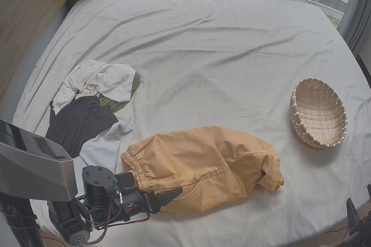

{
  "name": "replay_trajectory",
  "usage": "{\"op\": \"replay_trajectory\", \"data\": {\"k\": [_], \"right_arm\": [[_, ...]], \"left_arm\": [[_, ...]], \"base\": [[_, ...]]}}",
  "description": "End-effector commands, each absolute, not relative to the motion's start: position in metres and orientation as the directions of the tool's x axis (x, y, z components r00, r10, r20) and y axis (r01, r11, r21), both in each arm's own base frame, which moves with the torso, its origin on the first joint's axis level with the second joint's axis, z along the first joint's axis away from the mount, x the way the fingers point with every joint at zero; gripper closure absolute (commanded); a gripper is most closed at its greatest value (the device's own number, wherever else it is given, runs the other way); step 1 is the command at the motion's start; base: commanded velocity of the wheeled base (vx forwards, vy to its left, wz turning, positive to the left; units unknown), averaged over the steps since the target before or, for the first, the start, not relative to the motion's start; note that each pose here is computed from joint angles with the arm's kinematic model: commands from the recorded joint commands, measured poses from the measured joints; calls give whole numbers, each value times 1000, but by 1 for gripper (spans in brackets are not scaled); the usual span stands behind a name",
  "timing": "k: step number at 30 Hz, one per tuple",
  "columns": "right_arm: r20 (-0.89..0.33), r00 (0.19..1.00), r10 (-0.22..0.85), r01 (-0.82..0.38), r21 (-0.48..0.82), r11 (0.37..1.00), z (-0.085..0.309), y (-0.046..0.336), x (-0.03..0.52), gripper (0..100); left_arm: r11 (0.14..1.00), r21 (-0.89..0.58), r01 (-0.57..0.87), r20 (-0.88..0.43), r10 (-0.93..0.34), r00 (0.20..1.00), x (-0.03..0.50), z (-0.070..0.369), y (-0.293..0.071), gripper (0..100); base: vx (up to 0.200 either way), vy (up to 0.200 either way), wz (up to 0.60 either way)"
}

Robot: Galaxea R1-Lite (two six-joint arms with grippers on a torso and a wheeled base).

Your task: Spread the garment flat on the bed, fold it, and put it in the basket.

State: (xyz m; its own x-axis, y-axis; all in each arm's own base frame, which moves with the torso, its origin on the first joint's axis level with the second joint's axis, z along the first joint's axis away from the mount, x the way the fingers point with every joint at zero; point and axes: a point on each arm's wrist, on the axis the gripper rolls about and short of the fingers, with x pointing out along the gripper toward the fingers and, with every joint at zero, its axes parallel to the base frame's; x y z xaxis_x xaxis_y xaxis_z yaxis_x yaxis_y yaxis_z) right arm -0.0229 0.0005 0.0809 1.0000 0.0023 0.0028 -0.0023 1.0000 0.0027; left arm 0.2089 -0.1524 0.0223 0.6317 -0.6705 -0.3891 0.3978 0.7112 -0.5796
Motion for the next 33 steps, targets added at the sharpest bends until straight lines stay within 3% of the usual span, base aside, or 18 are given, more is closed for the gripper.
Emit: {"op": "replay_trajectory", "data": {"k": [1, 17, 33], "right_arm": [[-9, 1000, 3, -3, 3, 1000, 76, 1, -22, 0], [-9, 1000, 6, -6, 0, 1000, 76, 1, -22, 0], [-6, 1000, 9, -9, -8, 1000, 76, 1, -22, 0]], "left_arm": [[710, -580, 399, -387, -671, 632, 209, 22, -152, 100], [676, -582, 451, -238, -672, 701, 209, 63, -142, 100], [741, -511, 434, -181, -587, 789, 236, 72, -117, 100]], "base": [[0, 0, 0], [0, 0, 0], [0, 0, 0]]}}
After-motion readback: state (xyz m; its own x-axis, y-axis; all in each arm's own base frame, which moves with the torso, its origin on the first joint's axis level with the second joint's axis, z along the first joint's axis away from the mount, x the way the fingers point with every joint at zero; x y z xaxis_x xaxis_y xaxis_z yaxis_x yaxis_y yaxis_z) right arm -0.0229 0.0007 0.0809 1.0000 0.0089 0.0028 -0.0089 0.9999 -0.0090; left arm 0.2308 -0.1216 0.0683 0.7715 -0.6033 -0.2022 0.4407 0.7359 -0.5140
